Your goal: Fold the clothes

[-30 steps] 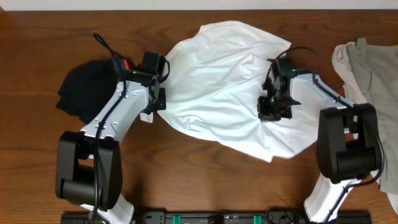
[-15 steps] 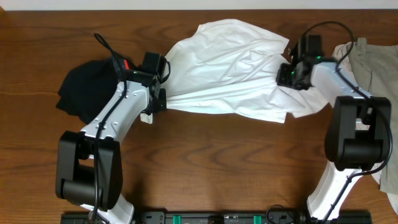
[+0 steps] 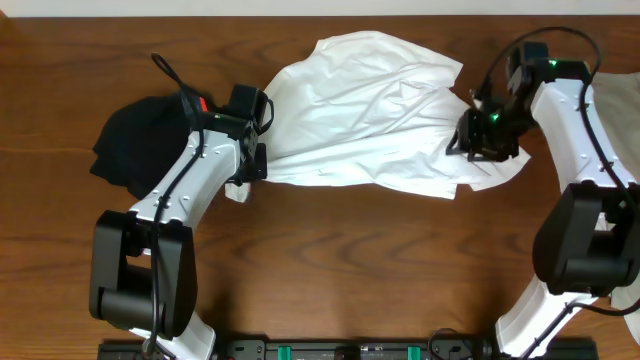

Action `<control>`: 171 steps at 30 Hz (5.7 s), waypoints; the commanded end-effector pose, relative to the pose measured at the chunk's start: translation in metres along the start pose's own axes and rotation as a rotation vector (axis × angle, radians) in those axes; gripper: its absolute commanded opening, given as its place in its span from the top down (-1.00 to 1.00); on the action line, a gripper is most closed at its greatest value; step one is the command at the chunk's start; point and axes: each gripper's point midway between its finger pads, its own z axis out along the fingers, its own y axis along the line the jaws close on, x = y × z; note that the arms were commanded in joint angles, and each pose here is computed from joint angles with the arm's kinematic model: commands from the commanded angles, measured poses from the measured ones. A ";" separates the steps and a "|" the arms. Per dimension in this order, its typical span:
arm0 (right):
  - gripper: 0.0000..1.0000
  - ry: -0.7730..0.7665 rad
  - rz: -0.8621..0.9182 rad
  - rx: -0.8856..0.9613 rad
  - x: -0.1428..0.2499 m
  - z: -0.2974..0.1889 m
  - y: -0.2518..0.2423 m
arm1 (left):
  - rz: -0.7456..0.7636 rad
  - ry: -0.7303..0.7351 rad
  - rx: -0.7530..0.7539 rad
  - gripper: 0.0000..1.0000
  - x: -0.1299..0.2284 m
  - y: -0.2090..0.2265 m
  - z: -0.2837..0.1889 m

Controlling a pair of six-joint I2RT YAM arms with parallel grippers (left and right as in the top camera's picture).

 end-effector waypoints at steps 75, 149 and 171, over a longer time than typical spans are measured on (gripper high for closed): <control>0.10 0.007 0.213 0.121 0.045 0.096 -0.050 | -0.042 -0.172 0.028 0.10 -0.015 0.015 -0.066; 0.97 -0.355 0.259 0.347 0.074 -0.056 -0.088 | 0.248 -0.040 0.137 0.24 0.022 -0.118 0.048; 0.97 -0.359 0.259 0.347 0.073 -0.057 -0.088 | 0.249 0.002 0.124 -0.04 0.031 -0.104 0.015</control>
